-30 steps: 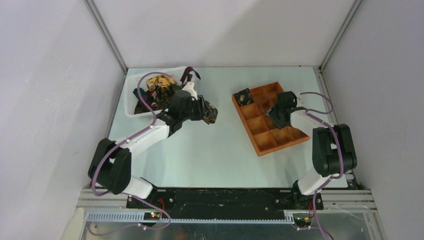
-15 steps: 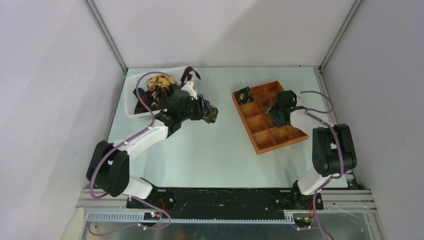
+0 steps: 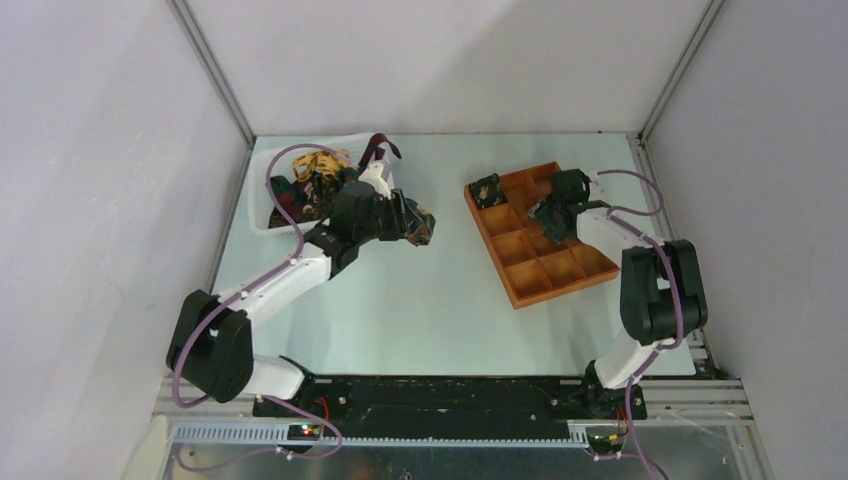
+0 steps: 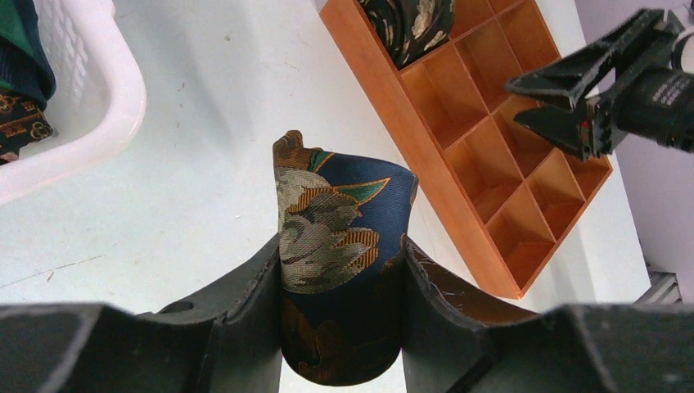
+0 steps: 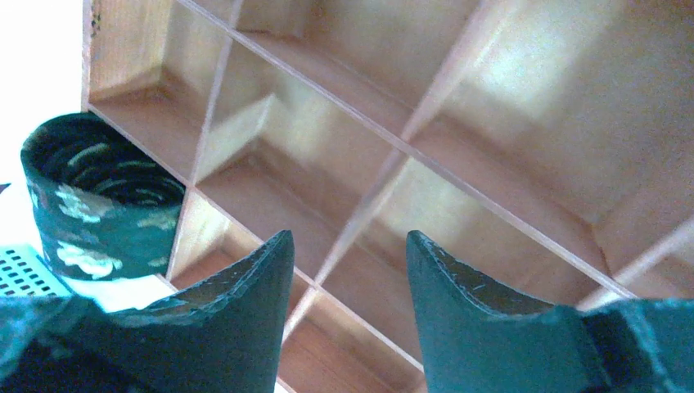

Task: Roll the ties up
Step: Move the storage box to the center of the board.

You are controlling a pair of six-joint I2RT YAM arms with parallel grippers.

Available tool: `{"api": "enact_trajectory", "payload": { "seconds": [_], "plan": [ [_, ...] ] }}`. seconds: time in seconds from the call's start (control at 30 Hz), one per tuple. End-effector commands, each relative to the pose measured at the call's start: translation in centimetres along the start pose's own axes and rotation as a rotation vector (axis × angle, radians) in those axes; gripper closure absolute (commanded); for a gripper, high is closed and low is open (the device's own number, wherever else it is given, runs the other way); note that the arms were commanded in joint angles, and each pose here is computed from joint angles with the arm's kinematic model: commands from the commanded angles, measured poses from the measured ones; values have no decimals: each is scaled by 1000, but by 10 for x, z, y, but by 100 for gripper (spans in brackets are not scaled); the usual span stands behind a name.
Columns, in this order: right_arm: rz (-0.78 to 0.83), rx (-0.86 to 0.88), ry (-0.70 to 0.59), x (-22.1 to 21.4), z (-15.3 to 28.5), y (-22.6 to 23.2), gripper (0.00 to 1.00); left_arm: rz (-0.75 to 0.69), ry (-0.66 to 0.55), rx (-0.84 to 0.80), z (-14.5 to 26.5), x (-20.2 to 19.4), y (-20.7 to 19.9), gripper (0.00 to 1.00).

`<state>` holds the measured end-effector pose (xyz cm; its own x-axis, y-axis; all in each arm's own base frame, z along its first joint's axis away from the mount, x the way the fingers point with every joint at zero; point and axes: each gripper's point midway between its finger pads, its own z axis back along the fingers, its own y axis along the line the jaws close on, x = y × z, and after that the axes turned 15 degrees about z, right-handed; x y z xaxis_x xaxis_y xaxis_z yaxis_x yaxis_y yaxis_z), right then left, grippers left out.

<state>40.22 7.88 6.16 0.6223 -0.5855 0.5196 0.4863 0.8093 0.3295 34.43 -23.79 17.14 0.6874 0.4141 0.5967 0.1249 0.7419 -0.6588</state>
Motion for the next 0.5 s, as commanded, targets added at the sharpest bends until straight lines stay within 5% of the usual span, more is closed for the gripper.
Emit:
{"api": "enact_trajectory", "payload": {
  "seconds": [0.0,0.47],
  "plan": [
    [34,-36,-13,11,-13,7,45,-14,-29,-64,12,7,-18,53],
    [233,-68,41,4,-34,5,54,-13,-18,-37,23,10,-19,54]
  ]
}}
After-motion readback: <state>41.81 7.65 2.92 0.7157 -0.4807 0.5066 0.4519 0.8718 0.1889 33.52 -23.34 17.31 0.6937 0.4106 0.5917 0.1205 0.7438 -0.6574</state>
